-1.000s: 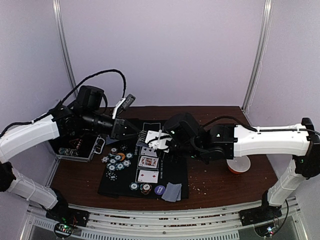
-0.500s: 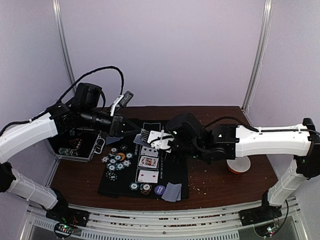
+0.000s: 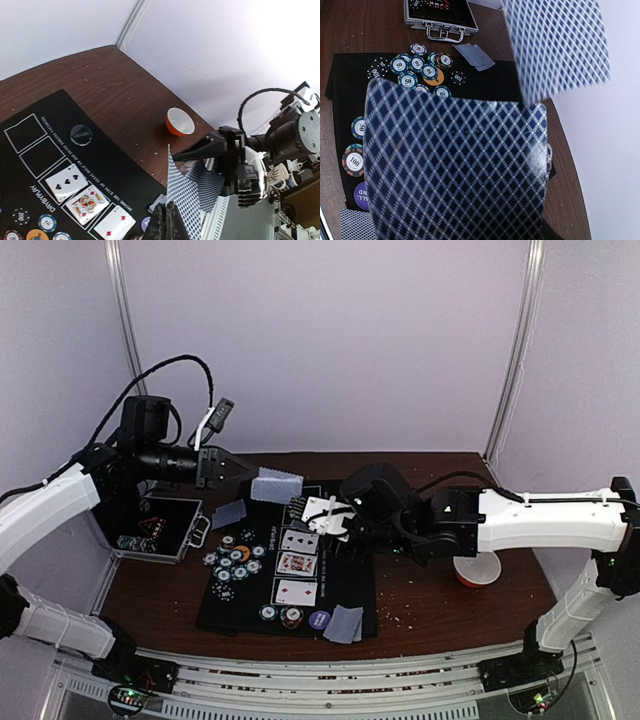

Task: Distribute texas hold em gaming equipment
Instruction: Place the poker card in the community card area.

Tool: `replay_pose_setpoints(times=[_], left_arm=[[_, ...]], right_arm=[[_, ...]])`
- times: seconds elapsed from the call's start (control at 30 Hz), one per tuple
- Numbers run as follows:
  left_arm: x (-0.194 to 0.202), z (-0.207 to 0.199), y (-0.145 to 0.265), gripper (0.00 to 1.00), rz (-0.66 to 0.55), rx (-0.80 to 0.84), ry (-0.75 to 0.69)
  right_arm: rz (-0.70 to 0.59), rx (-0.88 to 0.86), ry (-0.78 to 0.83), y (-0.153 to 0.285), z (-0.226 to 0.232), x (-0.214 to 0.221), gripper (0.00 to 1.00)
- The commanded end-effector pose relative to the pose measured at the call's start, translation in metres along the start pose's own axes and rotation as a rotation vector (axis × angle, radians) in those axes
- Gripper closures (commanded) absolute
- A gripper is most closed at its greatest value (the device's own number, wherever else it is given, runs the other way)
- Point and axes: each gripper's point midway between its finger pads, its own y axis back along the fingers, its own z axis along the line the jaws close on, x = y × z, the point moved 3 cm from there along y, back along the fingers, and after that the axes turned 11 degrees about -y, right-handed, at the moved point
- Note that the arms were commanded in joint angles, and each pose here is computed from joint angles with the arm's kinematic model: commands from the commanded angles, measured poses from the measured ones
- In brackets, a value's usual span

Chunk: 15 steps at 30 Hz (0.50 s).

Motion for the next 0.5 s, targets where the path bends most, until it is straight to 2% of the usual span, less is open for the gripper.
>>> replay_pose_setpoints(times=[0.0,0.13,0.47], left_arm=[[-0.018,0.029,0.028,1.0,-0.049,-0.121,-0.059],[-0.008,0.075,0.022,1.0,-0.016,-0.19,-0.038],[0.027,0.189,-0.069,1.0,0.068,-0.177,0.047]], right_arm=[[-0.014,0.02,-0.034,0.011,-0.01,0.002,0.55],[-0.006,0.021,-0.035,0.012,-0.011,0.004,0.55],[-0.001,0.016,-0.035,0.013,-0.011,0.006,0.55]])
